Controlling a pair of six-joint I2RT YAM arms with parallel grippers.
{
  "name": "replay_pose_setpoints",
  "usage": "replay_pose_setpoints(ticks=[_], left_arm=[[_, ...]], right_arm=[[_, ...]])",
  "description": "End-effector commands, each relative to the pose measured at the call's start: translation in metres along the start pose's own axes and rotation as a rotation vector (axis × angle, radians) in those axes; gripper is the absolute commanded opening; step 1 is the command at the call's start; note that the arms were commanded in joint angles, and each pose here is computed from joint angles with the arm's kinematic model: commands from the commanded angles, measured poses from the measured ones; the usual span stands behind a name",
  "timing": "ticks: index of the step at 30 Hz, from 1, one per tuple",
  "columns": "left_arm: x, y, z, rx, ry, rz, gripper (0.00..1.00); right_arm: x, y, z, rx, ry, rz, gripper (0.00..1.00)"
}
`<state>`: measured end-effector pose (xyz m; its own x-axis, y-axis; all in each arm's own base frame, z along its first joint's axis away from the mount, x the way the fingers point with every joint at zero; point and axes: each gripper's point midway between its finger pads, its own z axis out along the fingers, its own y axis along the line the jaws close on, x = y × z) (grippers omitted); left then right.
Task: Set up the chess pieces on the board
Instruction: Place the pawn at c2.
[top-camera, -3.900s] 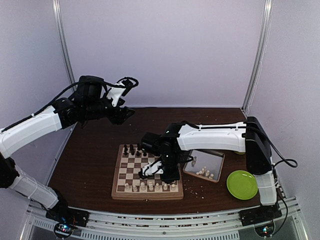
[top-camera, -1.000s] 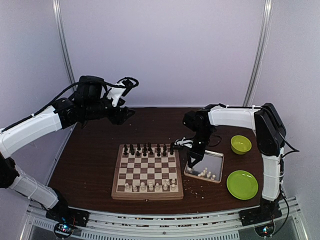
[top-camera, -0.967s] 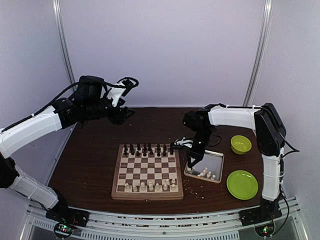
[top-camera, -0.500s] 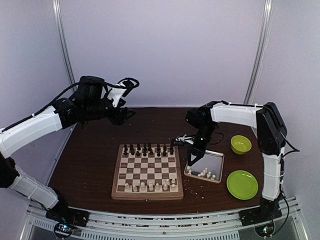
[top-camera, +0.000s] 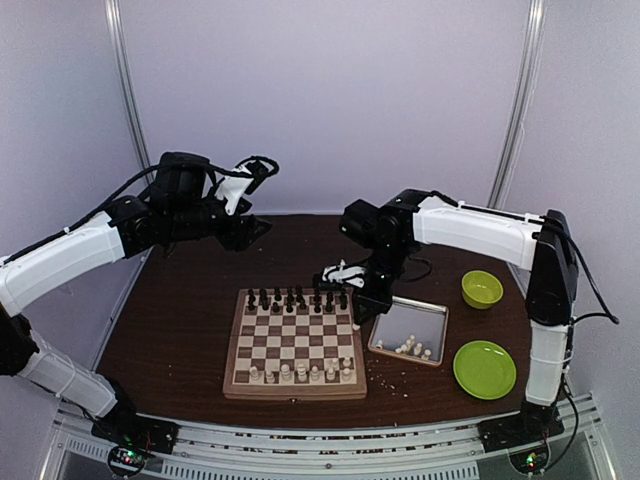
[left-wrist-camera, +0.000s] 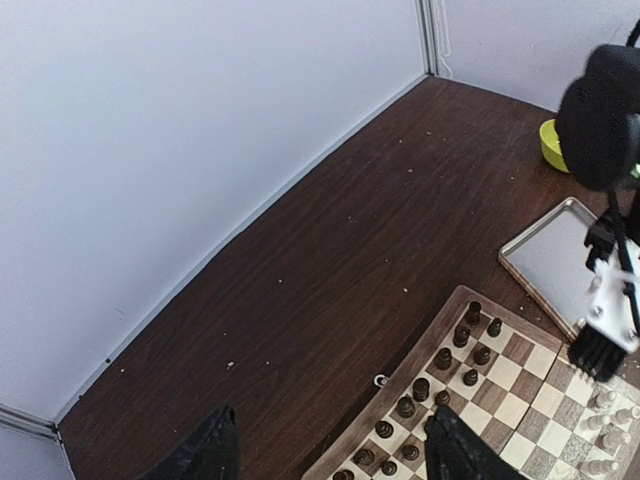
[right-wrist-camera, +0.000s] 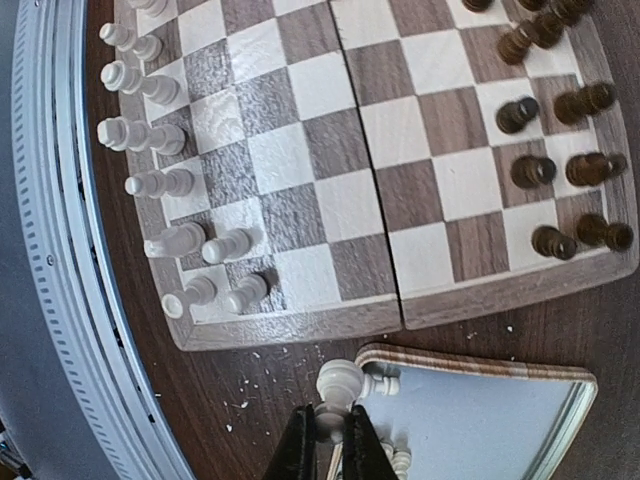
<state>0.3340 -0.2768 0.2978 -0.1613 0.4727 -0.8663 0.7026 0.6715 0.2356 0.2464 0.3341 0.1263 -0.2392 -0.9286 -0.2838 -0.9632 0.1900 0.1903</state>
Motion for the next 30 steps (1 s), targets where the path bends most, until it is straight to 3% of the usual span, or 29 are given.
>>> replay_pose_setpoints(ticks=[1,17,30], left_arm=[[-0.019,0.006,-0.006,-0.023,-0.049,-0.001,0.65],[-0.025,0.009,-0.016,-0.042,-0.071,0.004,0.65],[-0.027,0.010,-0.019,-0.046,-0.079,0.008,0.65]], right_arm=[[-0.013,0.010,0.006,0.130,0.073,-0.104,0.03],[-0.070,0.050,0.046,0.118,0.133,-0.270,0.04],[-0.060,0.064,0.073,0.088,0.222,-0.316,0.05]])
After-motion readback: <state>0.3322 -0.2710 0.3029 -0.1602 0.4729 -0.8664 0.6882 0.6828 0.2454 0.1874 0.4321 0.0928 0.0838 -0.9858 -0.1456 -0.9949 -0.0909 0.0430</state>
